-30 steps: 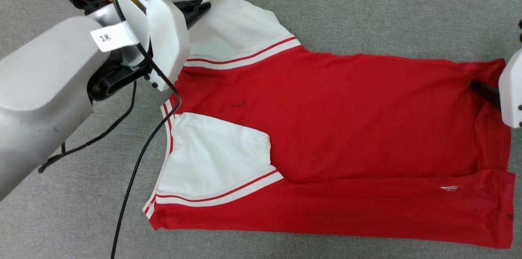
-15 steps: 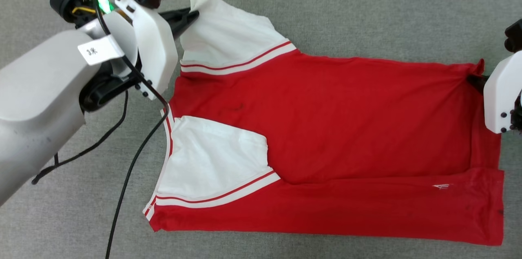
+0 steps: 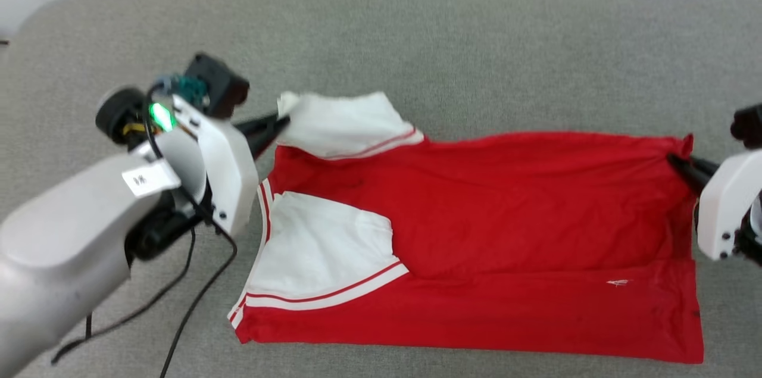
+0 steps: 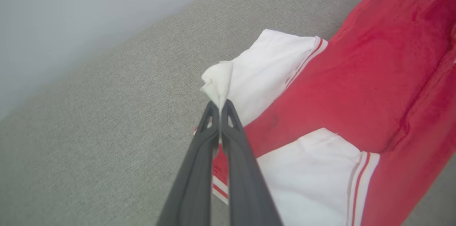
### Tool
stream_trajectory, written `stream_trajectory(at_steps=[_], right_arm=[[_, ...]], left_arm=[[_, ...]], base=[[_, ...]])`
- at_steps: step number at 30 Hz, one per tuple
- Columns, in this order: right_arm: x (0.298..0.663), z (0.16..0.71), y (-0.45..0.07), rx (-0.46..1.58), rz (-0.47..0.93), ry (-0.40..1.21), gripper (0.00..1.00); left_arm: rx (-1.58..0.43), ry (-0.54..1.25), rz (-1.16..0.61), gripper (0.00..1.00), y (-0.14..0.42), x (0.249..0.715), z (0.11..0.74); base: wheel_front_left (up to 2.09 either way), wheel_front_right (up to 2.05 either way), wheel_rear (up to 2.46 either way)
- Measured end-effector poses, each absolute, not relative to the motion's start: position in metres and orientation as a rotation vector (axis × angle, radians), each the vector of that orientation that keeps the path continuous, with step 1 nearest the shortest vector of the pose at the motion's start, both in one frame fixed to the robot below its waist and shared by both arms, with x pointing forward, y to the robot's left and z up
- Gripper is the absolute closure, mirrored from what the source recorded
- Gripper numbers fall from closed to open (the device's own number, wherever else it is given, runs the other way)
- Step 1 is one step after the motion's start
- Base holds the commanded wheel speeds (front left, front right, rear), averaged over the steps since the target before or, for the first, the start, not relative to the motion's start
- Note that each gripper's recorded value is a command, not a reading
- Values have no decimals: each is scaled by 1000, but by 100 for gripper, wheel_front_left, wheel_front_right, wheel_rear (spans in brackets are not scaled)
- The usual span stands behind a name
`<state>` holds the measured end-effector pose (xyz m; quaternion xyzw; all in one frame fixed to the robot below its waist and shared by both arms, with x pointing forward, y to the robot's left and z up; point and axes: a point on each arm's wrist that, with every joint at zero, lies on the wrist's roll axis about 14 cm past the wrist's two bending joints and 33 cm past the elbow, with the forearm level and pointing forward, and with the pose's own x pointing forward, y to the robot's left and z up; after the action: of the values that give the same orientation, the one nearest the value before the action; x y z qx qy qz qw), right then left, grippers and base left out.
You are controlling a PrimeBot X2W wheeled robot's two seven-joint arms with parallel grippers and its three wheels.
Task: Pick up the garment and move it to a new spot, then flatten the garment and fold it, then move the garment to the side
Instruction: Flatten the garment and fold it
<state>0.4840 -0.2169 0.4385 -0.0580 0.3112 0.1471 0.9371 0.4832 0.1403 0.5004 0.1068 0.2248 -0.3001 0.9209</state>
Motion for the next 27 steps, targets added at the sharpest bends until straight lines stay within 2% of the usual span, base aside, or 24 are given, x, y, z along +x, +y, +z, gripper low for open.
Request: stream_trajectory(at_steps=[14, 27], right_arm=[[412, 446, -217, -40, 302, 588, 100], [358, 401, -219, 68, 253, 713, 100]], left_arm=[[118, 554, -555, 100, 151, 393, 472], [60, 710, -511, 100, 159, 353, 420]], base=[[0, 0, 0], [0, 0, 0]])
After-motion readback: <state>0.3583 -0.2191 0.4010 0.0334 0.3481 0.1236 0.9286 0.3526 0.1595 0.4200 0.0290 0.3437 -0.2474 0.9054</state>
